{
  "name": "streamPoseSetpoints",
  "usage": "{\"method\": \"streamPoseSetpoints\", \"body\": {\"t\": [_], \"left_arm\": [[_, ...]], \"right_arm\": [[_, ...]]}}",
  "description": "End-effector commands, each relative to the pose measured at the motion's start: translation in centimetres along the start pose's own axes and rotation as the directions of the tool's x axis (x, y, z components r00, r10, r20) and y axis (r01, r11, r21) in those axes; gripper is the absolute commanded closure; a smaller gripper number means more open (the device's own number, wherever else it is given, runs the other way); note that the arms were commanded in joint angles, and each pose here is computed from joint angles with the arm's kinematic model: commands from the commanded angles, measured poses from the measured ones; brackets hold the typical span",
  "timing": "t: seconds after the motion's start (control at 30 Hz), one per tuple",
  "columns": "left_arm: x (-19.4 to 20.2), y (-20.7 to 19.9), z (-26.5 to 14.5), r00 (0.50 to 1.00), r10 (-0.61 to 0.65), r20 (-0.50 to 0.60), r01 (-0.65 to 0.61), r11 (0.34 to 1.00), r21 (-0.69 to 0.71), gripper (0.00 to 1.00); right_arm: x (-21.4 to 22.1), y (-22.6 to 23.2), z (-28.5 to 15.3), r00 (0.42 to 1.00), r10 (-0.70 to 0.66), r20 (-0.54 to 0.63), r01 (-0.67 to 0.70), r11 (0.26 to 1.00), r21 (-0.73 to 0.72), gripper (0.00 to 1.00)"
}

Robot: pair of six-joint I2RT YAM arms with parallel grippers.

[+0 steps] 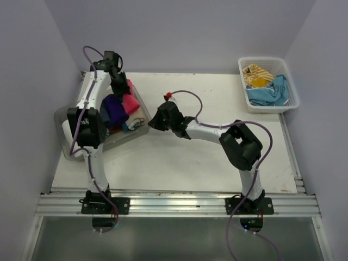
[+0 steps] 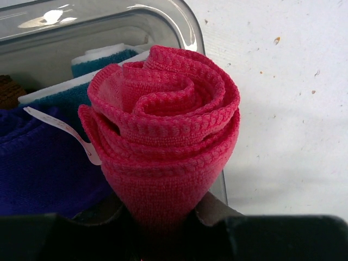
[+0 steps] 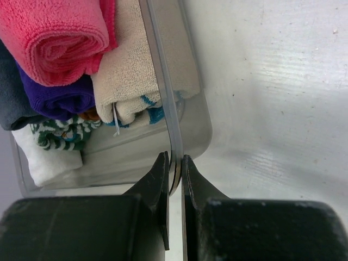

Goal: Roll the towels
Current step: Place the rolled towel into the container

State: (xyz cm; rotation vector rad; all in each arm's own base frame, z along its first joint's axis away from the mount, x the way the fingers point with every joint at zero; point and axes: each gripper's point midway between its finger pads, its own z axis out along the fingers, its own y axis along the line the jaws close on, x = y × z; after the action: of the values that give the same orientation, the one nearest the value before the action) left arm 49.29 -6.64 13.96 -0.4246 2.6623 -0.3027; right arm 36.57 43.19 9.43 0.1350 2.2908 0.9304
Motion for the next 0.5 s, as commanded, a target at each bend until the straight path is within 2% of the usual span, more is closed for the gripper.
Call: {"method": "streamPoseSetpoints", "body": {"t": [0.0,0.2,0.37,0.4,0.47], "left_arm": [[-0.5,0.8,-3.3,1.0,0.003,0.026,-0.004,1.0,0.011,0.99],[1.2,2.1,-3.1,0.999,-0.016,-0.032,0.016,1.0,0.027,1.0],[2.1,2.7,-2.6,0.998,-0.029,-0.062,0.029,1.0,0.007,1.0],[2.2,2.7,-2.6,0.997,-0.031,-0.065,0.031,0.999,0.005,0.97],[2.4,2.7,-2.3,0.997,-0.035,-0.074,0.036,0.999,0.005,0.83]], "right_arm": [[0.1,-2.3,-1.5,0.991,-0.134,0.013,0.131,0.985,0.108,1.0],[-0.6,-4.0,-1.7,0.987,-0.155,0.053,0.143,0.972,0.186,1.0],[-0.2,-4.9,-1.7,0.986,-0.163,0.037,0.151,0.964,0.219,1.0],[-0.3,-4.9,-1.7,0.986,-0.163,0.038,0.151,0.964,0.22,1.0],[-0.4,-4.9,-1.8,0.985,-0.17,0.043,0.156,0.962,0.225,1.0]]}}
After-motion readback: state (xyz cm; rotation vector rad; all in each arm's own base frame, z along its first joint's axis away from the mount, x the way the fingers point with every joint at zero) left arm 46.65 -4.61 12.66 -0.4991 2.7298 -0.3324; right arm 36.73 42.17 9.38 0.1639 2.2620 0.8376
